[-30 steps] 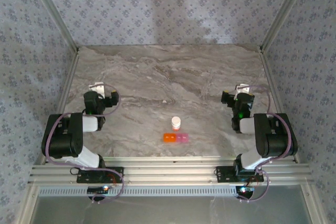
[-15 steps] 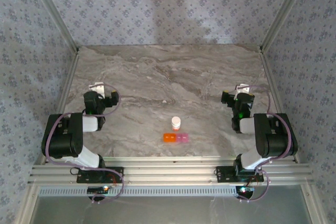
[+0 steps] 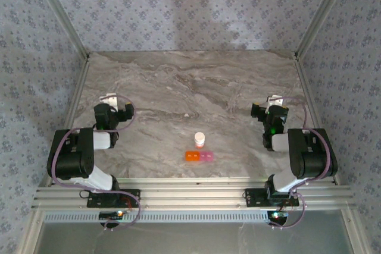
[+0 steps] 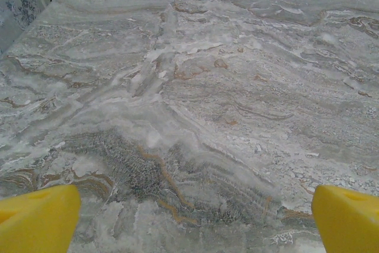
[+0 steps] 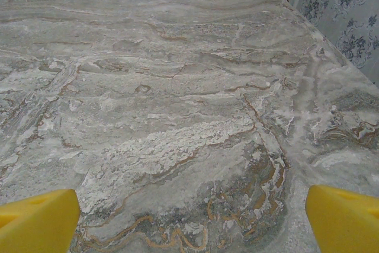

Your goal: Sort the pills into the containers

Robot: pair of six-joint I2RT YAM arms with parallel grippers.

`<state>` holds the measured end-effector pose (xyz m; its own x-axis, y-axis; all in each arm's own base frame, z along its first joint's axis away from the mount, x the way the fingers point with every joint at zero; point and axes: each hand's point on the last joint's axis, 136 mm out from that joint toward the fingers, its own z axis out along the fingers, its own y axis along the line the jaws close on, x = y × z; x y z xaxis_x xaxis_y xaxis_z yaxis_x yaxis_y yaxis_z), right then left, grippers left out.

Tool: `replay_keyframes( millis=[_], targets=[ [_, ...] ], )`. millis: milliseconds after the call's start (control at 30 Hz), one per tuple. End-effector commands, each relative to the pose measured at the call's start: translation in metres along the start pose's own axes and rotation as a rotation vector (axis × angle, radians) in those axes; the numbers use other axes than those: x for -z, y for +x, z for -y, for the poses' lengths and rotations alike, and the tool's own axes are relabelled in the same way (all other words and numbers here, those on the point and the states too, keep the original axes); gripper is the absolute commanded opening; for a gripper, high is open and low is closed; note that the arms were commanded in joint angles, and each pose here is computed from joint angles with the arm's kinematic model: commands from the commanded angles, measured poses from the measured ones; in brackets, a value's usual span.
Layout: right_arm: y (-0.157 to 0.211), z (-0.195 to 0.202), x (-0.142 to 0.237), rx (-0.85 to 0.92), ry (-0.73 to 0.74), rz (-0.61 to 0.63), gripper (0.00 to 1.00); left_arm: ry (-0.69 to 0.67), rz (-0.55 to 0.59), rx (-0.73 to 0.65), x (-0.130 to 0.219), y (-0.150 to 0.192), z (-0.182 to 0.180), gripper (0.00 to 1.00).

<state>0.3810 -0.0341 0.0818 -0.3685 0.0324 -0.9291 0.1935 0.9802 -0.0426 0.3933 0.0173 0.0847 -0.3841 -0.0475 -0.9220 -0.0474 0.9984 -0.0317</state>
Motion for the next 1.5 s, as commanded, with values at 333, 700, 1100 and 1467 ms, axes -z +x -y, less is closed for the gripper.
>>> replay_keyframes(
  millis=[333, 700, 1100, 1467],
  targets=[
    [-0.024, 0.004, 0.015, 0.041, 0.059, 0.083, 1.0, -0.046, 0.01, 0.035, 0.012, -0.023, -0.008, 1.0],
    [-0.061, 0.021, 0.02, -0.352, 0.087, -0.237, 1.0, -0.067, -0.037, 0.117, 0.038, -0.047, -0.01, 1.0],
    [-0.044, -0.119, 0.067, -0.228, -0.378, -0.565, 0.89, 0.011, -0.096, 0.218, 0.093, -0.057, 0.016, 1.0],
    [0.006, -0.212, 0.165, 0.05, -0.571, -0.725, 0.88, 0.134, -0.346, 0.281, 0.105, -0.026, 0.065, 1.0]
  ],
)
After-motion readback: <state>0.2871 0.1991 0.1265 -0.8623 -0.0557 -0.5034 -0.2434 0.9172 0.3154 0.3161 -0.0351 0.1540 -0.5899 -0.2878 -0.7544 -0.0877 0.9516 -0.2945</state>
